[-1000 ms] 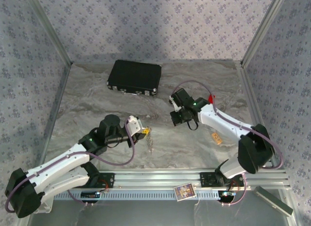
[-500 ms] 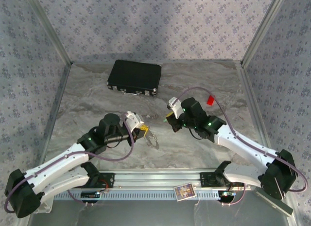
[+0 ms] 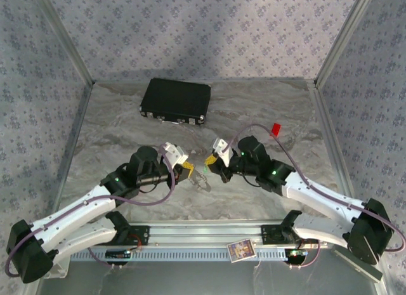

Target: Put the keys on the keyring

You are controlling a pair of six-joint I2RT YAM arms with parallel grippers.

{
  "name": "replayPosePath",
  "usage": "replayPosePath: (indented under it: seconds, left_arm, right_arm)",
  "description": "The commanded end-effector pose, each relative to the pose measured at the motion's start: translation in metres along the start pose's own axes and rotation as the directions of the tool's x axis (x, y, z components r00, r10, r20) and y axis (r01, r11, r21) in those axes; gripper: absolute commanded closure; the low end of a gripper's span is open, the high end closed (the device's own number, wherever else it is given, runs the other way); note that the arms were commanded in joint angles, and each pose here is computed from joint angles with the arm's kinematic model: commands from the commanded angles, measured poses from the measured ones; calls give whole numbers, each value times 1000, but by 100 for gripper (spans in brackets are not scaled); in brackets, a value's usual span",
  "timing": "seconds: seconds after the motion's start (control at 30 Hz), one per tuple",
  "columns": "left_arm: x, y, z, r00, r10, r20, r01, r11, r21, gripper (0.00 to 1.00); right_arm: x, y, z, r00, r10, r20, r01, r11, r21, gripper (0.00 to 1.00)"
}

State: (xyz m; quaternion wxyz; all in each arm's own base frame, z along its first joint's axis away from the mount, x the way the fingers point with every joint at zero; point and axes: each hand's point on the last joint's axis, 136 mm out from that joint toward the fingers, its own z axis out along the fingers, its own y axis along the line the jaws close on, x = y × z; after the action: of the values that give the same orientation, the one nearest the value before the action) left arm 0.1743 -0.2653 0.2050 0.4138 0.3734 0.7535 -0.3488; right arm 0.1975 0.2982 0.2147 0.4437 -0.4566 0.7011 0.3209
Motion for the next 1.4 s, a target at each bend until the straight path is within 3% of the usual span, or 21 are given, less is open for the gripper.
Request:
replayPosePath:
  seconds: [0.0, 0.6, 1.37]
  left_arm:
    - [-19, -9, -4, 999, 5, 46, -7, 999, 32, 100]
    - [-17, -11, -3, 999, 18, 48, -20, 999, 45, 100]
    - [-14, -14, 0, 999, 37, 40, -40, 997, 68, 100]
  right_arm:
    - [-16, 11, -5, 994, -80, 78, 82, 996, -30, 100]
    - [-29, 35, 6, 987, -129, 96, 139, 984, -109, 100]
    - [-36, 24, 17, 980, -175, 89, 176, 984, -2, 100]
